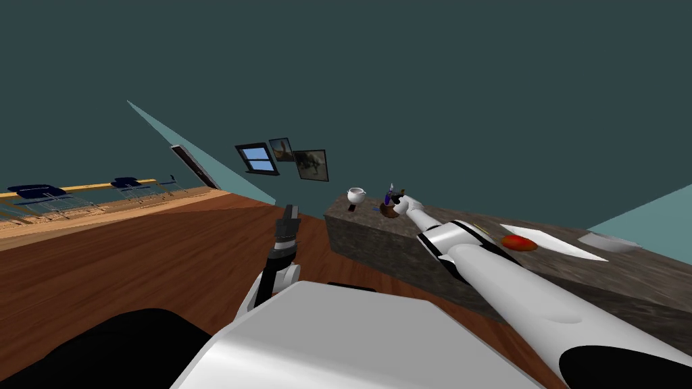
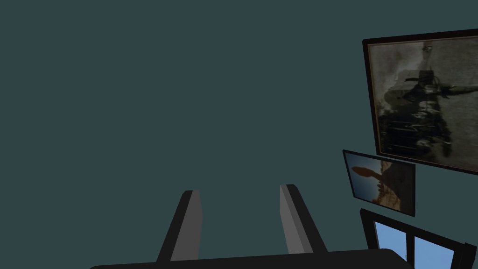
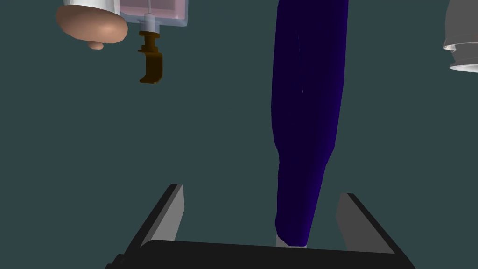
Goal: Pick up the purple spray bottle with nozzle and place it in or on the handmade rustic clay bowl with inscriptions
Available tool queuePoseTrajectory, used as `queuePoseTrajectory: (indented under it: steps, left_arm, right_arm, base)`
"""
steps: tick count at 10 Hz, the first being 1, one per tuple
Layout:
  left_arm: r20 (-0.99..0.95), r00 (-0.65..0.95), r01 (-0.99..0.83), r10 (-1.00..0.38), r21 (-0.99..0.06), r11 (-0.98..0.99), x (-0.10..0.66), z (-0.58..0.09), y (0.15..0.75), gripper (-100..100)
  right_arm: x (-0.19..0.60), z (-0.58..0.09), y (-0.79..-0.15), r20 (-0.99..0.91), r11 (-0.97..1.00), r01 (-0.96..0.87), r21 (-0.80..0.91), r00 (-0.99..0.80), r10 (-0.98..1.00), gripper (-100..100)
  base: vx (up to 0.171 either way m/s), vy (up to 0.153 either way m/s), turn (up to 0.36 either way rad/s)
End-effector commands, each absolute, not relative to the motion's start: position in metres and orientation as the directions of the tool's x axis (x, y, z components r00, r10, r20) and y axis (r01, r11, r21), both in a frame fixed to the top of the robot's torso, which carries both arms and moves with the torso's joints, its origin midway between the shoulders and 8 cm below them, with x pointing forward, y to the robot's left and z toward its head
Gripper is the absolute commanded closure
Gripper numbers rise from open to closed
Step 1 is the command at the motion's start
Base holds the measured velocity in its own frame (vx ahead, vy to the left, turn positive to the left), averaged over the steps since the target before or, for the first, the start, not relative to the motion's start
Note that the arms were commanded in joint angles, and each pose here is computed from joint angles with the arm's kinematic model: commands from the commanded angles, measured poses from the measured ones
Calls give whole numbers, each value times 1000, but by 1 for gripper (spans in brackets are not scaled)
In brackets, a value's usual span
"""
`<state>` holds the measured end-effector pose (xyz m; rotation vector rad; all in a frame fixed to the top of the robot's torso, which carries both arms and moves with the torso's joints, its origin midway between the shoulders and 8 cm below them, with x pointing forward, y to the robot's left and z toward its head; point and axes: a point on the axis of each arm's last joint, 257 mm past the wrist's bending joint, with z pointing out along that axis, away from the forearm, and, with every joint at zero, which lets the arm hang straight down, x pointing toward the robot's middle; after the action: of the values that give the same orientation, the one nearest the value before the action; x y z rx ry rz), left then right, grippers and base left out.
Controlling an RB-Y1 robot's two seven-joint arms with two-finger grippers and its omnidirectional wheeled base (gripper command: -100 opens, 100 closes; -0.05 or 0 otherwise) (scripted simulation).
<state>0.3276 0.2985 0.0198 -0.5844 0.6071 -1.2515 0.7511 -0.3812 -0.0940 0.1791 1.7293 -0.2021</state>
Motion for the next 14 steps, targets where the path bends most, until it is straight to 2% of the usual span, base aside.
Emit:
queuePoseTrajectory:
  steps: [1,8,12,13,14]
  left_arm:
    - [-100,203,682,-974,-700,214,328,20,298,0]
    - [-100,203,682,-974,-700,214,328,20,299,0]
    - [-100,203,682,-974,-700,214,328,20,299,0]
    - [-100,203,681,-974,-700,214,328,20,299,0]
    - [-100,203,681,-974,-700,214,328,20,299,0]
  right_arm:
    - [751,-89,-384,-986,967,253,-33,-166,10,-100]
    - [756,-49,-391,-987,931,363,-36,-157,23,-100]
    - [757,-38,-392,-988,921,387,-38,-154,24,-100]
    - [756,-38,-392,-988,920,390,-37,-154,25,0]
    - [756,-38,-392,-988,920,390,-37,-154,25,0]
  base:
    - [-69,-123,174]
    - [-77,-119,163]
    - [-43,-52,95]
    - [-6,-6,-10]
    - [0,0,0]
